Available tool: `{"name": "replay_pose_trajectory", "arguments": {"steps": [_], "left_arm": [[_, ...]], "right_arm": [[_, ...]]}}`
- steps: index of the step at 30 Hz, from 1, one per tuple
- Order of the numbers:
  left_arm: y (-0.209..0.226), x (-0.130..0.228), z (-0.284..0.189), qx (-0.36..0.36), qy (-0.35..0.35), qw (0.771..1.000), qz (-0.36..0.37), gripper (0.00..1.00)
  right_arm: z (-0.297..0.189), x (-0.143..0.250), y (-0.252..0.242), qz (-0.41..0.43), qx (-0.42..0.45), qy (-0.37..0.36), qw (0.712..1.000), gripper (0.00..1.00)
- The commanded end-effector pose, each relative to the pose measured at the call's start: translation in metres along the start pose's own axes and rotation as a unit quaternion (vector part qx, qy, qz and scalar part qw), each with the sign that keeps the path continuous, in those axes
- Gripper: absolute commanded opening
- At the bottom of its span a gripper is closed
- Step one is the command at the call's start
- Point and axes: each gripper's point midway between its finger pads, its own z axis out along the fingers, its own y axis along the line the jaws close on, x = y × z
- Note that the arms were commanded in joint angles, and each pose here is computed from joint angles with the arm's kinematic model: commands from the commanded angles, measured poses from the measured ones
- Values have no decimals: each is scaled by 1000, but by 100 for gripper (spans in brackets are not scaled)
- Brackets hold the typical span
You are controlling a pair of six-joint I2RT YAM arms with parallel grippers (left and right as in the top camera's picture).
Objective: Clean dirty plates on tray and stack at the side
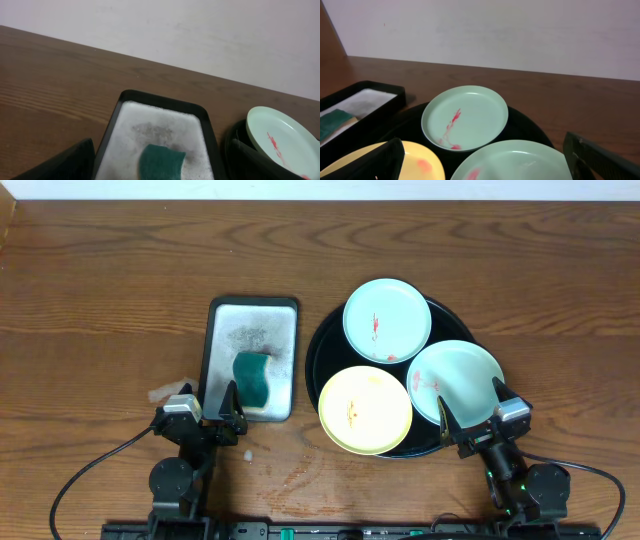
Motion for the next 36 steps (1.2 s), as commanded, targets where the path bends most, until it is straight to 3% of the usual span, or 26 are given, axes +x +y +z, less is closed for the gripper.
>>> {"name": "replay_pose_trajectory", "arguments": {"steps": [1, 29, 36], "left_arm": [[3, 15, 0, -2, 28, 1000, 11, 85], [2, 15, 0, 0, 28, 1000, 11, 85], [-34, -19, -5, 90, -24, 996, 7, 85]], "right_arm": [[0, 2, 4, 6, -12, 3, 1000, 99], [0, -12, 3, 0, -7, -24, 1000, 99], [-3, -20, 23, -1, -64, -28, 998, 99]]}}
